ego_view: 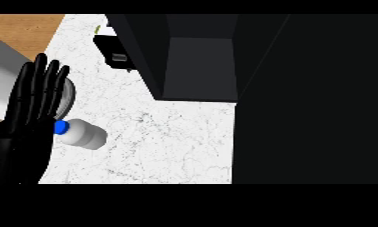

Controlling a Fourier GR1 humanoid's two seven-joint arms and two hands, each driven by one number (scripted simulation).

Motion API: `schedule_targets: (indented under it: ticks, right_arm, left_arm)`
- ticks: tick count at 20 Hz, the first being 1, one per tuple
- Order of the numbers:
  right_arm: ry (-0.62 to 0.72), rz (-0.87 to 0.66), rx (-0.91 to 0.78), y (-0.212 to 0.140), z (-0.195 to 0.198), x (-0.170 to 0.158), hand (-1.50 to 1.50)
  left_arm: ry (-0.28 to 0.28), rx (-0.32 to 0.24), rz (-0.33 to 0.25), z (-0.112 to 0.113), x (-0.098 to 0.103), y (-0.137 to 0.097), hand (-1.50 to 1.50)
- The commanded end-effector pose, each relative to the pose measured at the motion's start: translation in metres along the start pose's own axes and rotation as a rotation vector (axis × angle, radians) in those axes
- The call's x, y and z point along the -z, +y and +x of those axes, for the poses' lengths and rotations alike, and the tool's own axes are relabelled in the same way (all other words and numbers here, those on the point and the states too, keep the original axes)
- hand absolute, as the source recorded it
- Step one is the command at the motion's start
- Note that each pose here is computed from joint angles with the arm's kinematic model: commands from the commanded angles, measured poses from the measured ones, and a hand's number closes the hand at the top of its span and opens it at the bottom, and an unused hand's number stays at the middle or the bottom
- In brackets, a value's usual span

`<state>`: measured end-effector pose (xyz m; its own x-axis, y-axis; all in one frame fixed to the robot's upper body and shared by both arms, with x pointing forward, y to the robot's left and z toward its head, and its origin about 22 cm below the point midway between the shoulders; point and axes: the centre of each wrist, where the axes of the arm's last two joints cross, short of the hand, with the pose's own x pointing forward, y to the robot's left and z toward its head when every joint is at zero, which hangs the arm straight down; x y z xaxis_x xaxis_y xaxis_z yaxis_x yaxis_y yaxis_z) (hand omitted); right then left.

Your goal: Pick up the bottled water, place it into the cabinet and close the cabinet

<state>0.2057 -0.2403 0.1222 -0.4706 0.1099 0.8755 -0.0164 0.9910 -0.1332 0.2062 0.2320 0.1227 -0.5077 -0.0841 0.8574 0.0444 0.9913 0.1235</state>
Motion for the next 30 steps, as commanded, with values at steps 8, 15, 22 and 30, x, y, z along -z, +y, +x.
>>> schedule_targets:
  ticks: [8,15,22,30]
  right_arm:
    - [0.128,0.097,0.175,0.007,0.011,-0.048,-1.5]
    - [0.158,0.106,0.182,-0.011,0.041,-0.09,-1.5]
    - [0.14,0.121,0.181,-0.01,0.08,-0.104,-1.5]
    - [0.147,0.123,0.181,-0.013,0.089,-0.111,-1.5]
  left_arm:
    - [0.18,-0.245,0.131,0.01,-0.056,0.06,-1.5]
    - [0.212,-0.292,0.13,0.053,-0.1,0.076,-1.5]
    - [0.214,-0.295,0.14,0.074,-0.12,0.091,-1.5]
    - [0.228,-0.272,0.141,0.082,-0.133,0.107,-1.5]
